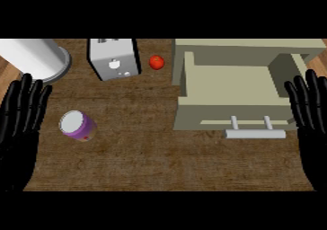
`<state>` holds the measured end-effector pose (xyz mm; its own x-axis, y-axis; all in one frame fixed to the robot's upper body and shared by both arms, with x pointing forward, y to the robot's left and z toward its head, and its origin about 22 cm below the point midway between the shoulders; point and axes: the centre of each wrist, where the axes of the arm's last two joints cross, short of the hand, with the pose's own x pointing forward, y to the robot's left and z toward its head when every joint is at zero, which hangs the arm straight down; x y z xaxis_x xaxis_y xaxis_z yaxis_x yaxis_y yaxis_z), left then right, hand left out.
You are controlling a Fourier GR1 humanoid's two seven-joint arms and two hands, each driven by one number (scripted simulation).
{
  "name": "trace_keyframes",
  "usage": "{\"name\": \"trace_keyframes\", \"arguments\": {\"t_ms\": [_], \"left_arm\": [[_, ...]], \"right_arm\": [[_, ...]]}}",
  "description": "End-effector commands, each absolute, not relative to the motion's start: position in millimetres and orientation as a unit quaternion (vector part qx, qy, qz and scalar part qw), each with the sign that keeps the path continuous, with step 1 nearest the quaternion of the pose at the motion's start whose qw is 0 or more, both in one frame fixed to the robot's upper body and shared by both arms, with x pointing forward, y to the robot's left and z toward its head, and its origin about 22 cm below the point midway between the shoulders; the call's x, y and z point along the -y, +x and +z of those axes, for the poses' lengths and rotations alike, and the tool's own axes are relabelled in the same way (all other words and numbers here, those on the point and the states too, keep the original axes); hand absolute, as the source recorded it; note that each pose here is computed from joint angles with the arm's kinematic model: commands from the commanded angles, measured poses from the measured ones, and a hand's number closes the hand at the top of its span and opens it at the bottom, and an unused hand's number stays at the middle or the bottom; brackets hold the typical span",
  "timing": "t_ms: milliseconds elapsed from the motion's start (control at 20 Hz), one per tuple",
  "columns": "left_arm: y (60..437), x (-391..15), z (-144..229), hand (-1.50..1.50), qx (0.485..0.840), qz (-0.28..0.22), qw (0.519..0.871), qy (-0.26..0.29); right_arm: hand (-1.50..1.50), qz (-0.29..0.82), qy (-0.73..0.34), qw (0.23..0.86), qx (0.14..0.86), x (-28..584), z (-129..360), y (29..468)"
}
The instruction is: Pick up the can, place it into the drawer and close the drawer
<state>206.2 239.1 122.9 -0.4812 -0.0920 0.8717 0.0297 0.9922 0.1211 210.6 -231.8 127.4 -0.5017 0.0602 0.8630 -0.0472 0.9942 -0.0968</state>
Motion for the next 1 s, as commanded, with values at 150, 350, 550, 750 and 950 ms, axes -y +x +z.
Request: {"name": "trace_keyframes", "arguments": {"t_ms": [150, 350, 550, 750, 950], "left_arm": [[204.1, -231.6, 121.4, -1.50, 0.873, -0.059, 0.483, -0.014], [223.5, -245.1, 102.6, -1.50, 0.773, -0.028, 0.631, 0.057], [222.6, -238.8, 120.2, -1.50, 0.755, -0.028, 0.653, 0.051], [217.4, -244.0, 133.4, -1.50, 0.756, -0.032, 0.651, 0.062], [218.5, -249.1, 126.2, -1.50, 0.755, -0.023, 0.653, 0.058]], "right_arm": [[-1.50, 0.047, -0.028, 0.490, 0.870, 214.3, 135.6, 216.9], [-1.50, 0.014, -0.060, 0.608, 0.791, 243.7, 105.4, 212.5], [-1.50, 0.012, -0.066, 0.629, 0.774, 253.4, 106.4, 200.2], [-1.50, 0.005, -0.074, 0.625, 0.777, 265.4, 102.0, 192.9], [-1.50, 0.001, -0.076, 0.624, 0.777, 289.0, 92.4, 188.0]]}}
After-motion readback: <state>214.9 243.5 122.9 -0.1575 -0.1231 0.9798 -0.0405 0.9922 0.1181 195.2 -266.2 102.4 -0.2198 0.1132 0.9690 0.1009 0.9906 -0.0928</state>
